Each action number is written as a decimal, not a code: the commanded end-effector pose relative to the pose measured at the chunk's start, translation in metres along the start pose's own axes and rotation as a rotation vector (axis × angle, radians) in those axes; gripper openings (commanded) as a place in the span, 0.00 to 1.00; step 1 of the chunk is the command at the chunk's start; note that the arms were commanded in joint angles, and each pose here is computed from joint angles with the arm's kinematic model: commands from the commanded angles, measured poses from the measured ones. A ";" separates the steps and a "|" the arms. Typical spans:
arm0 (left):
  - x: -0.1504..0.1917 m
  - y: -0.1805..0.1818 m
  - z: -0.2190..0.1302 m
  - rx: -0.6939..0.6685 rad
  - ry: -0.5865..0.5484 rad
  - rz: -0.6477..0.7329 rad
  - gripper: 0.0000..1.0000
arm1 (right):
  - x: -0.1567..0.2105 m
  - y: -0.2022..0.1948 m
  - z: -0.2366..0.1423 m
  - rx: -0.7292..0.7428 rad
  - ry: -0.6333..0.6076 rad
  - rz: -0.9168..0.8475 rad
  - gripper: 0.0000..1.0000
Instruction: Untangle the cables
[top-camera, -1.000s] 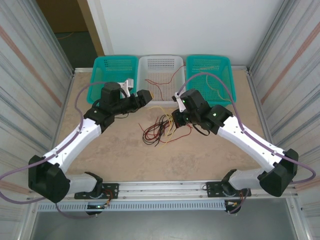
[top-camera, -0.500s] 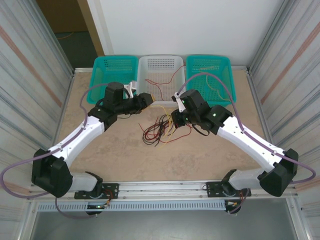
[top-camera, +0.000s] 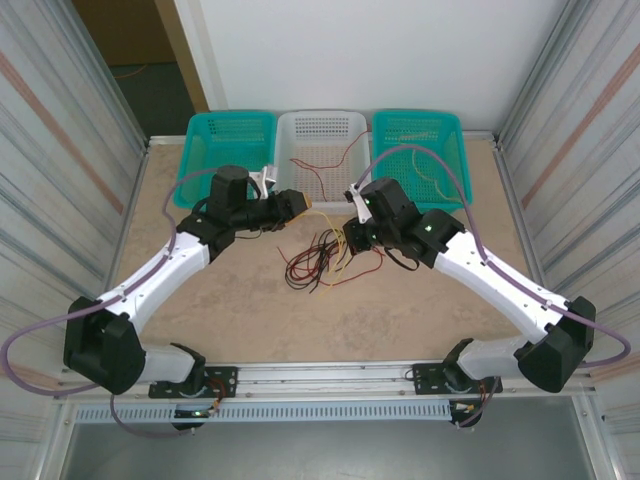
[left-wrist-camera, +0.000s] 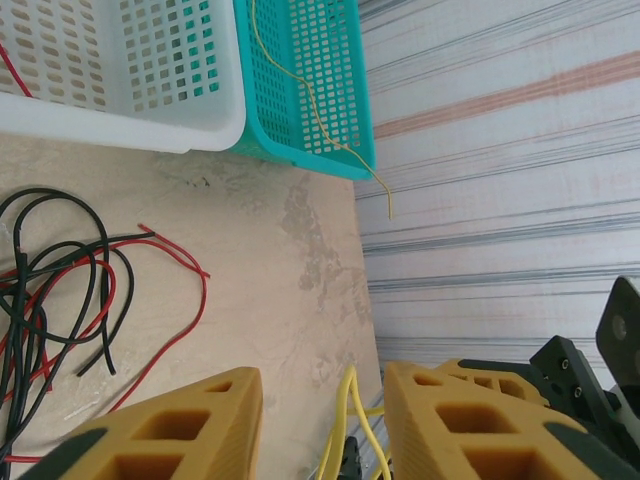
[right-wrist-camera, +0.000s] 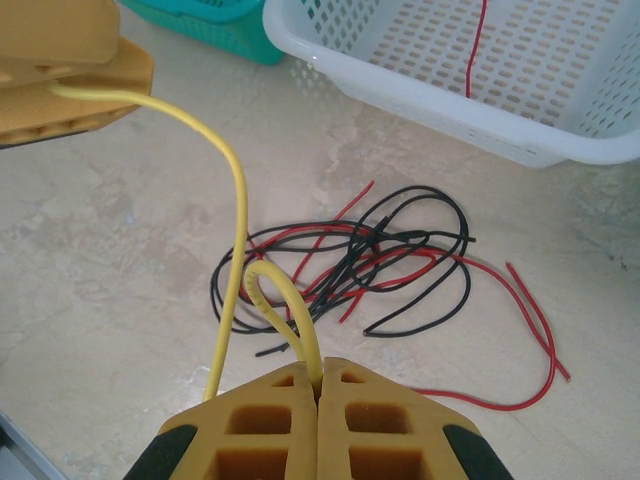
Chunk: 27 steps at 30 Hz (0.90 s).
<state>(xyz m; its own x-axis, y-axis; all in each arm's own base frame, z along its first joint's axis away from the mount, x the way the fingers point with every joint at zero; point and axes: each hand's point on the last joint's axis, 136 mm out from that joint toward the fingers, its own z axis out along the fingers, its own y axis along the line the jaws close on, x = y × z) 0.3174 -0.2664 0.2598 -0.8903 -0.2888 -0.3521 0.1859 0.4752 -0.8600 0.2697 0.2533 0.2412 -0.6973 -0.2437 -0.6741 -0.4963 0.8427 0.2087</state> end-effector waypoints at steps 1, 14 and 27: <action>0.009 0.002 0.001 0.008 0.035 0.019 0.31 | -0.016 0.003 -0.008 -0.015 -0.045 0.026 0.00; 0.000 0.008 -0.014 -0.028 -0.031 0.041 0.00 | -0.029 -0.030 -0.019 0.033 -0.098 0.135 0.00; -0.001 0.006 -0.047 -0.024 -0.182 0.073 0.00 | -0.073 -0.168 -0.055 0.341 -0.274 0.442 0.00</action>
<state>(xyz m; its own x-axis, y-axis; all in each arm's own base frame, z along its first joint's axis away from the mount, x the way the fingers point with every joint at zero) 0.3005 -0.2333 0.2716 -0.8129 -0.3584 -0.4590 0.2379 0.5149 -0.8235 0.3600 0.1221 0.2796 -0.6713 0.1636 -0.7229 -0.0611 0.9598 0.2739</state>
